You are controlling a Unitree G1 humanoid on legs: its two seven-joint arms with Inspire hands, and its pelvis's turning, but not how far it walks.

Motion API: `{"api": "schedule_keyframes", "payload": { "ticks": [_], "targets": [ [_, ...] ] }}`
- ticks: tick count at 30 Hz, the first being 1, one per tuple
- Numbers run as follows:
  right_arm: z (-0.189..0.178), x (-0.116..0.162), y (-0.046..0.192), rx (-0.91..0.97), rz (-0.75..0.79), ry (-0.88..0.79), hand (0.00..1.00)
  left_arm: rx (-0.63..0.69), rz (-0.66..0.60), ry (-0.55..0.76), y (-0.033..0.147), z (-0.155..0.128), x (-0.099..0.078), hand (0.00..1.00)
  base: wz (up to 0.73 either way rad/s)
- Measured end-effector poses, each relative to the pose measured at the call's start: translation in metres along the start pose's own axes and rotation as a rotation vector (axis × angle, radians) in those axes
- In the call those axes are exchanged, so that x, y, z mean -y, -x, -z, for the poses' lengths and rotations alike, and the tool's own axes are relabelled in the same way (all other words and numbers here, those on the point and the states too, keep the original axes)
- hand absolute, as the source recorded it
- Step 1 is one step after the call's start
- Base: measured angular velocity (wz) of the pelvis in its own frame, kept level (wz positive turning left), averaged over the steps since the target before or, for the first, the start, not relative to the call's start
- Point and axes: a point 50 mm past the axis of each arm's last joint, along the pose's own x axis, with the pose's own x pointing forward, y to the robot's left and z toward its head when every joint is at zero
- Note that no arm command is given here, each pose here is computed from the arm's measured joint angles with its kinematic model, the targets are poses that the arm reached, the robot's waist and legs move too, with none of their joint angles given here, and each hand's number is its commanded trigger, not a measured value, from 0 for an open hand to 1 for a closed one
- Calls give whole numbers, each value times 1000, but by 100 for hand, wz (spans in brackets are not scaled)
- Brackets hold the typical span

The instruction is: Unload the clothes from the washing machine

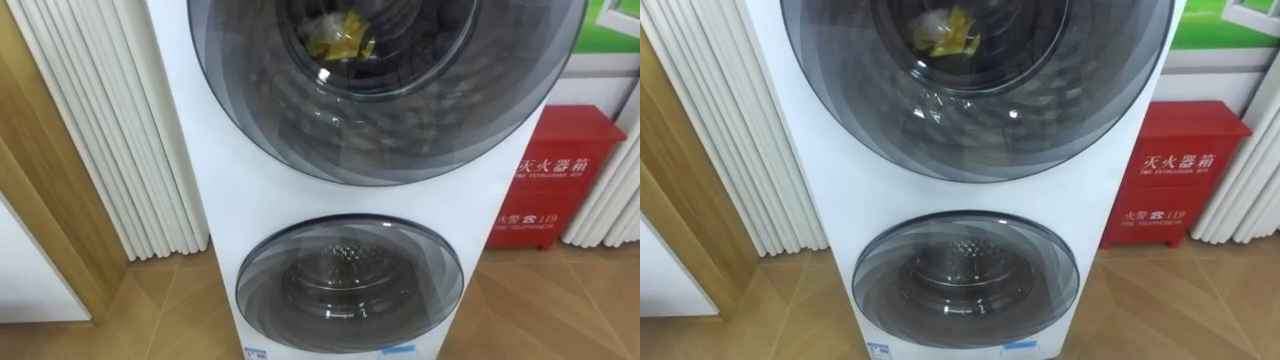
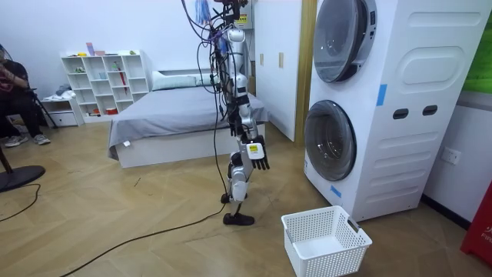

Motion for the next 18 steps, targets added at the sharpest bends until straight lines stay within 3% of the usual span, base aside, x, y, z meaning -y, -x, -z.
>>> {"api": "schedule_keyframes", "payload": {
  "ticks": [4, 10, 18],
  "targets": [
    [-12, 3, 0, 34, 39, -27, 0, 6, 7, -3, 0, -2, 0, 0, 0],
    [-91, -22, 11, 344, 25, -44, 0, 30, -3, -1, 0, -6, -7, 0, 0],
    [-179, -50, 64, 776, 25, -27, 0, 54, -26, -22, 1, -9, -17, 0, 0]
  ]
}}
